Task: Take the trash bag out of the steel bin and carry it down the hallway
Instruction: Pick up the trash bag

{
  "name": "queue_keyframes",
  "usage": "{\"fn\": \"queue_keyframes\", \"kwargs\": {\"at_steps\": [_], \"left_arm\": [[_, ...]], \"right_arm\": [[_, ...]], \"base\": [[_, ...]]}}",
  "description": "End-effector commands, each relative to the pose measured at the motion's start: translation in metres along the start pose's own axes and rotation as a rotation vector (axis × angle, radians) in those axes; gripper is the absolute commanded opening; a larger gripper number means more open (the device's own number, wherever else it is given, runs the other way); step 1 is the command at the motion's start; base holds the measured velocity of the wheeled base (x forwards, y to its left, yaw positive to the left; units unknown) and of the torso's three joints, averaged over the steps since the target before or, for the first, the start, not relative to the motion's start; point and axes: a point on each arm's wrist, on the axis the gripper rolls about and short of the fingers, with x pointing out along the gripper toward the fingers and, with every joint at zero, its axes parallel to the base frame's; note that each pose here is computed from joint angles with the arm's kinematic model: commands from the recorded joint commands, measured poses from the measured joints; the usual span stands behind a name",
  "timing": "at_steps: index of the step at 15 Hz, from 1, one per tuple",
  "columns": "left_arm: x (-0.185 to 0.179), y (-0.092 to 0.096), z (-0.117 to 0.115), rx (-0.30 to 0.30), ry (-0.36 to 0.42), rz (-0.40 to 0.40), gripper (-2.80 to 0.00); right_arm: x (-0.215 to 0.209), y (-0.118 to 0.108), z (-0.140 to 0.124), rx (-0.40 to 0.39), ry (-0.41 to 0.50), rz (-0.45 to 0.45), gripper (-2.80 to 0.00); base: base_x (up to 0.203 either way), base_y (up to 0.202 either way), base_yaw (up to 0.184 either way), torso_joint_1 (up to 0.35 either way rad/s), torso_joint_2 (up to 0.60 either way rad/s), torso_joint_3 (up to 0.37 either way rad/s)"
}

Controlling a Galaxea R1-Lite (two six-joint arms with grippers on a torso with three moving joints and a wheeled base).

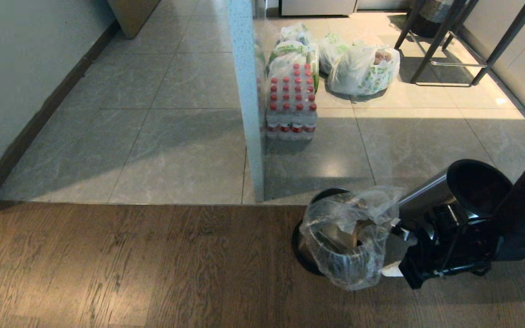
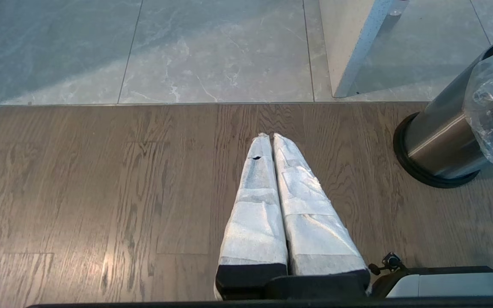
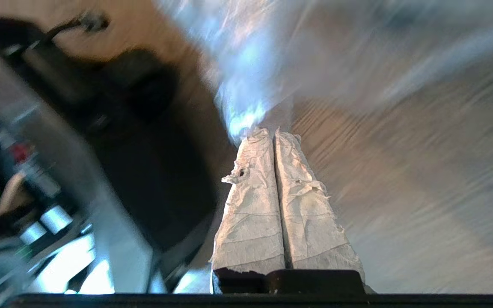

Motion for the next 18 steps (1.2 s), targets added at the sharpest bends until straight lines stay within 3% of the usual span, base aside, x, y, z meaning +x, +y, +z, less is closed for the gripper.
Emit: {"fn": "queue_keyframes", "kwargs": {"at_steps": [1, 4, 8, 11, 18], "left_arm": [[0.000, 0.000, 0.000, 0.000, 0.002, 0.001, -2.80], [0.000, 0.000, 0.000, 0.000, 0.001, 0.001, -2.80], [0.000, 0.000, 0.000, 0.000, 0.002, 0.001, -2.80], [0.000, 0.000, 0.000, 0.000, 0.000, 0.001, -2.80], [0.000, 0.000, 0.000, 0.000, 0.002, 0.001, -2.80]], "right_arm": [[0.010, -0.005, -0.003, 0.002, 0.005, 0.008, -2.80], [0.015, -0.006, -0.007, 0.061, 0.015, 0.018, -2.80], [0.014, -0.003, 0.001, 0.196, 0.006, 0.030, -2.80], [0.008, -0.003, 0.006, 0.240, -0.031, 0.059, -2.80], [0.003, -0.011, 0.038, 0.442, -0.127, 0.075, -2.80]], "base": [[0.000, 0.000, 0.000, 0.000, 0.00, 0.000], [0.000, 0.000, 0.000, 0.000, 0.00, 0.000], [0.000, 0.000, 0.000, 0.000, 0.00, 0.000], [0.000, 0.000, 0.000, 0.000, 0.00, 0.000], [0.000, 0.000, 0.000, 0.000, 0.00, 0.000]]}}
